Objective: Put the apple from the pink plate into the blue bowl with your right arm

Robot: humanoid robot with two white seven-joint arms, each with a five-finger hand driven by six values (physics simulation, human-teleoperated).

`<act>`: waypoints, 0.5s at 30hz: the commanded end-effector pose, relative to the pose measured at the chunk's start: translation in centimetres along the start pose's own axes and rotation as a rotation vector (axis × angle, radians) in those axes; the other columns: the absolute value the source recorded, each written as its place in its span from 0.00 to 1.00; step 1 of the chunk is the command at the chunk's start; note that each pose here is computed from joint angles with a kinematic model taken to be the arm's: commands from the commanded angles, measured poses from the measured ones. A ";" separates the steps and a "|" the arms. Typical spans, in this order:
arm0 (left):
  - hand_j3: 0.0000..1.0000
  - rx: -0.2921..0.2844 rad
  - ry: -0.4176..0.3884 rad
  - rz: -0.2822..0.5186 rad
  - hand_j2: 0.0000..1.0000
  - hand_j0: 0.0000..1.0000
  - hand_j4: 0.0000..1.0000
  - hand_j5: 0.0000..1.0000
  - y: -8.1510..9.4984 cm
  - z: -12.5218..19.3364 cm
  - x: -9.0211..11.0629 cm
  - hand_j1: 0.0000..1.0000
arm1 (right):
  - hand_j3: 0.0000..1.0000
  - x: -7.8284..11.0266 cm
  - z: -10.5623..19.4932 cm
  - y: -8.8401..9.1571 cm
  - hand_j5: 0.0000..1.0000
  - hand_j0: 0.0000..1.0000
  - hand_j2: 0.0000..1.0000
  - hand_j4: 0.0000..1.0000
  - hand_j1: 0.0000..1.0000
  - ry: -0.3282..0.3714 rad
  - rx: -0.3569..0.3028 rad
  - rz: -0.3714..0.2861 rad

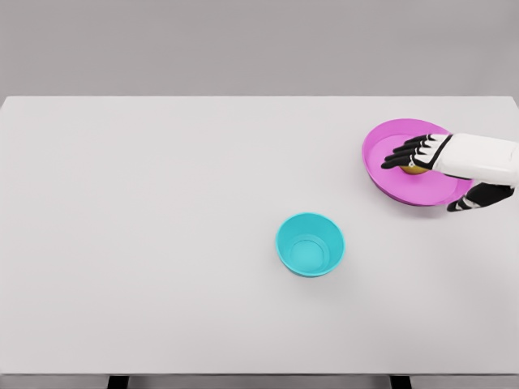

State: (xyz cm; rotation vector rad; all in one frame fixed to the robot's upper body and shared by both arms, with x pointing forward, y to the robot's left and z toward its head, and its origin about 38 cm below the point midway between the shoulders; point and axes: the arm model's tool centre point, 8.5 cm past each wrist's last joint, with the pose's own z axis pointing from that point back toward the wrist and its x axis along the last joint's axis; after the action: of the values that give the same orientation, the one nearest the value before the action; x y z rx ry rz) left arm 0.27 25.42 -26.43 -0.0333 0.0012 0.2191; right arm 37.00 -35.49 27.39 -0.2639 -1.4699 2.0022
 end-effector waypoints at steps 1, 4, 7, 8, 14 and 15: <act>1.00 -0.001 -0.002 0.000 1.00 1.00 1.00 1.00 0.0 0.0 0.1 1.00 | 1.00 -0.2 0.2 0.1 1.00 1.00 1.00 1.00 1.00 0.010 0.007 -0.010; 1.00 0.000 -0.001 0.000 1.00 1.00 1.00 1.00 0.0 0.0 0.1 1.00 | 1.00 -2.2 0.9 0.3 1.00 1.00 1.00 1.00 1.00 0.081 -0.003 -0.047; 1.00 -0.001 -0.001 0.000 1.00 1.00 1.00 1.00 0.0 0.0 0.0 1.00 | 1.00 -5.1 -1.7 -1.7 1.00 1.00 1.00 1.00 1.00 0.141 0.041 0.024; 1.00 0.000 0.001 0.000 1.00 1.00 1.00 1.00 0.0 0.0 0.0 1.00 | 1.00 -5.7 -3.2 -1.6 1.00 1.00 1.00 1.00 1.00 0.118 0.062 0.019; 1.00 -0.001 -0.001 0.000 1.00 1.00 1.00 1.00 0.0 0.0 0.0 1.00 | 1.00 -9.5 -3.5 0.9 1.00 1.00 1.00 1.00 1.00 0.211 0.109 -0.086; 1.00 -0.001 -0.001 0.000 1.00 1.00 1.00 1.00 0.0 0.0 0.0 1.00 | 1.00 -10.0 -3.6 1.2 1.00 1.00 1.00 1.00 1.00 0.224 0.111 -0.103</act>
State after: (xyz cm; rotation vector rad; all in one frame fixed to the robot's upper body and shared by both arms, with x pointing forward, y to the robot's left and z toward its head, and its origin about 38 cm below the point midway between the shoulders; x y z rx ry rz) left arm 0.27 25.42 -26.43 -0.0333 0.0012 0.2191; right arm 45.91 -37.95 25.30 -0.3794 -1.2689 1.9275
